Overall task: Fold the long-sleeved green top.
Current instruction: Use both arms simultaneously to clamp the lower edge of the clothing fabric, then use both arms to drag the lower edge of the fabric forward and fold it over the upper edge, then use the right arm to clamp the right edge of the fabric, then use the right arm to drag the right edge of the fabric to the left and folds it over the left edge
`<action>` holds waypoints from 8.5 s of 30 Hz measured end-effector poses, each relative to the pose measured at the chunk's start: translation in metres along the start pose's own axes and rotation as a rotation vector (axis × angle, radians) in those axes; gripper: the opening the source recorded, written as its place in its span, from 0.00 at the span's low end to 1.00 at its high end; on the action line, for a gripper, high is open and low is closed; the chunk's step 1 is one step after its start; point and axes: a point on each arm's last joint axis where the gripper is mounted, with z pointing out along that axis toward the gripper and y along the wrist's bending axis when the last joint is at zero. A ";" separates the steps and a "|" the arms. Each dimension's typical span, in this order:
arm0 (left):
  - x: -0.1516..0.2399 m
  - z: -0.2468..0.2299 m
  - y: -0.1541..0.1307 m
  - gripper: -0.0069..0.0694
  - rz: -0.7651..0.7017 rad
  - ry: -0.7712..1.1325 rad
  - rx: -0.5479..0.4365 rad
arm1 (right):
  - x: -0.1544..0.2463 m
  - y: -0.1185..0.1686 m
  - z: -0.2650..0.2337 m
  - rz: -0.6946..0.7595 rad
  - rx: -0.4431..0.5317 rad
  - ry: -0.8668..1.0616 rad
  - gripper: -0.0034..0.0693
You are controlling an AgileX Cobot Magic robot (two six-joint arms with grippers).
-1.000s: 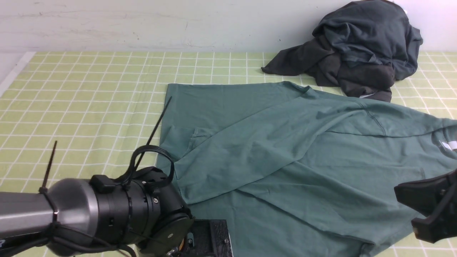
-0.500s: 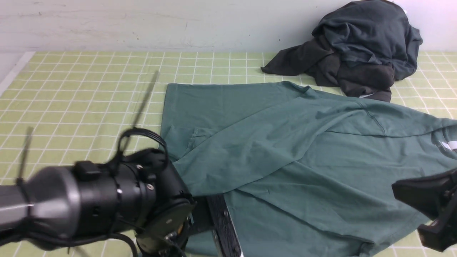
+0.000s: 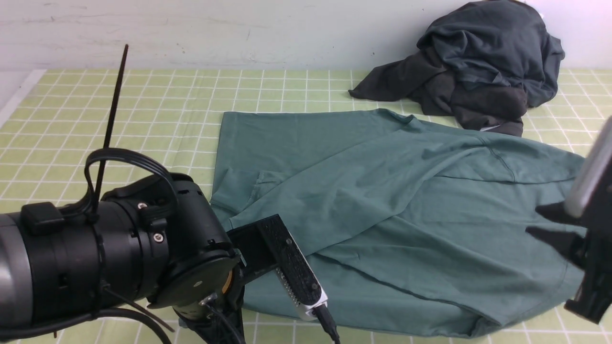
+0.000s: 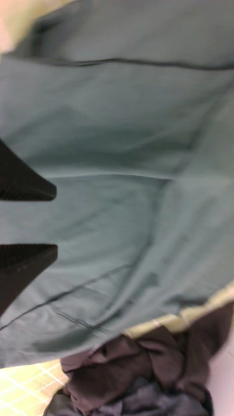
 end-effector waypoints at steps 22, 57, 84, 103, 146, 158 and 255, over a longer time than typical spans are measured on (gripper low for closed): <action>-0.002 0.000 -0.004 0.09 -0.060 -0.019 0.044 | 0.097 0.002 0.104 -0.412 -0.289 0.452 0.36; -0.095 0.001 0.211 0.11 -0.459 -0.256 -0.026 | 0.025 -0.150 0.148 0.181 0.127 0.286 0.04; -0.083 0.133 0.180 0.55 -0.508 0.171 0.313 | 0.042 -0.150 0.192 0.301 -0.138 0.523 0.04; -0.083 0.040 0.197 0.12 -0.455 -0.012 0.190 | 0.042 -0.149 0.191 0.306 -0.154 0.537 0.04; -0.092 0.083 0.270 0.30 -0.699 -0.189 0.287 | 0.094 -0.196 0.187 1.090 -0.057 0.753 0.22; -0.088 0.148 0.238 0.09 -0.566 0.046 0.266 | 0.176 -0.204 0.179 1.222 0.197 0.758 0.20; 0.186 -0.062 0.017 0.09 -0.886 -0.554 -0.270 | -0.207 -0.038 0.278 0.634 -0.314 0.091 0.45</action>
